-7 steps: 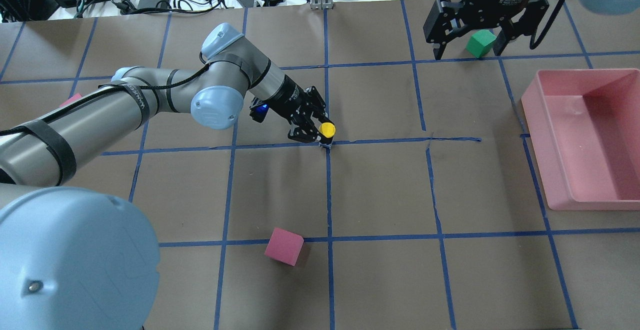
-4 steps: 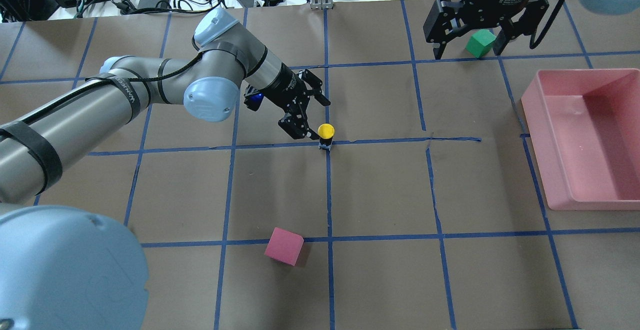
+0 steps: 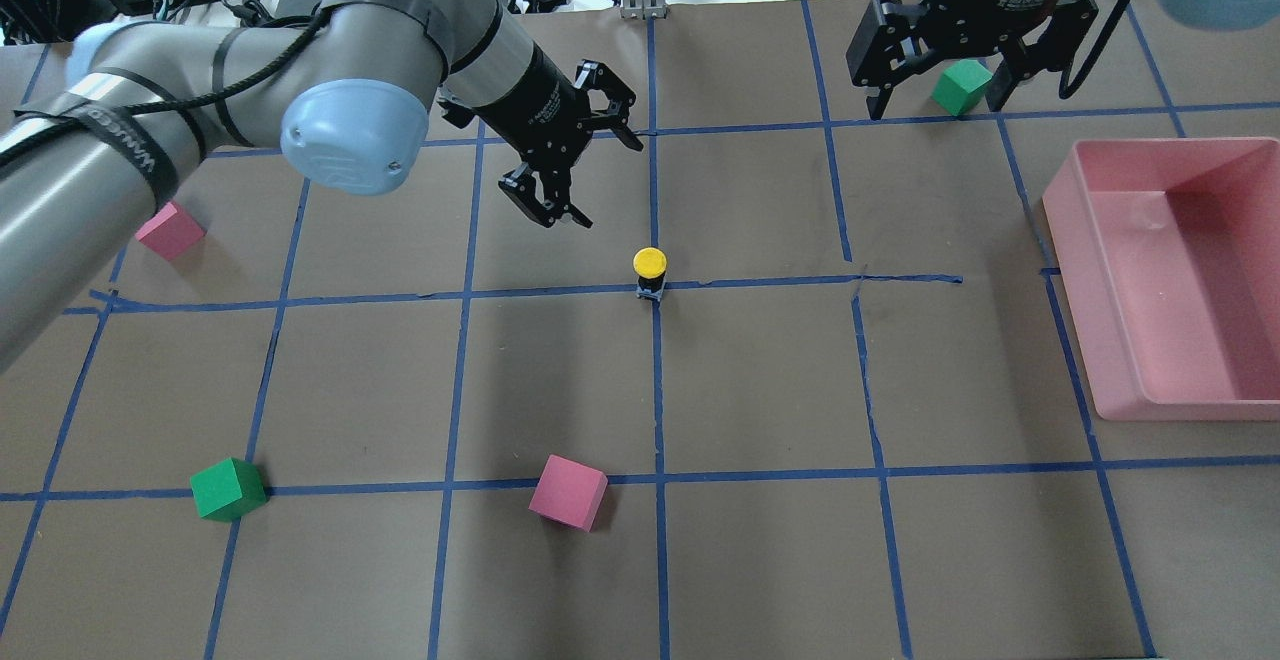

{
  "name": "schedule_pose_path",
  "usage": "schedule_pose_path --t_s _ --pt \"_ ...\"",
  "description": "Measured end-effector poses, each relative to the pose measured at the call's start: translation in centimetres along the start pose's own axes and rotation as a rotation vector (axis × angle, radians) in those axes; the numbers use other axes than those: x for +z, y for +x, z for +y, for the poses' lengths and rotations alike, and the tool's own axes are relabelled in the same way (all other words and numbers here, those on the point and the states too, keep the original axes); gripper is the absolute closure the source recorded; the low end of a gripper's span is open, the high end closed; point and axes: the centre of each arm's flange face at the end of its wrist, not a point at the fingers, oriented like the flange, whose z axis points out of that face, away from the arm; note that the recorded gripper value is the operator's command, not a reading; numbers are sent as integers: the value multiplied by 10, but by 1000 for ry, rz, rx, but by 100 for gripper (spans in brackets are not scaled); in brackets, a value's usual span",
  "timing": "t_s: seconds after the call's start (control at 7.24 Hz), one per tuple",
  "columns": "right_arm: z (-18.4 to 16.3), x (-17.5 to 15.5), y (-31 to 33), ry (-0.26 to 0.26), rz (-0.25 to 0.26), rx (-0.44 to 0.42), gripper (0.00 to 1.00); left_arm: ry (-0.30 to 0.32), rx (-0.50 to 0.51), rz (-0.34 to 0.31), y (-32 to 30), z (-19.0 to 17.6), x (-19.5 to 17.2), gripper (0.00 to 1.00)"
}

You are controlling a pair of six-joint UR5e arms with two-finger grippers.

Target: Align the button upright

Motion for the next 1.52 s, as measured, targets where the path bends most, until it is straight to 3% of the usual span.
schedule_pose_path --t_s 0.14,0.55,0.83,1.1,1.52 --pt "0 0 0 0 0 0 0 45 165 -44 -14 21 -31 0" --pt "0 1 0 0 0 -1 0 141 675 -262 -68 70 -107 0" --pt "-1 0 0 1 0 -1 0 171 912 -328 -86 85 -136 0" --pt "-1 0 0 2 0 -1 0 227 991 -374 -93 86 -151 0" --pt "-1 1 0 1 -1 -2 0 307 982 -363 -94 71 -169 0"
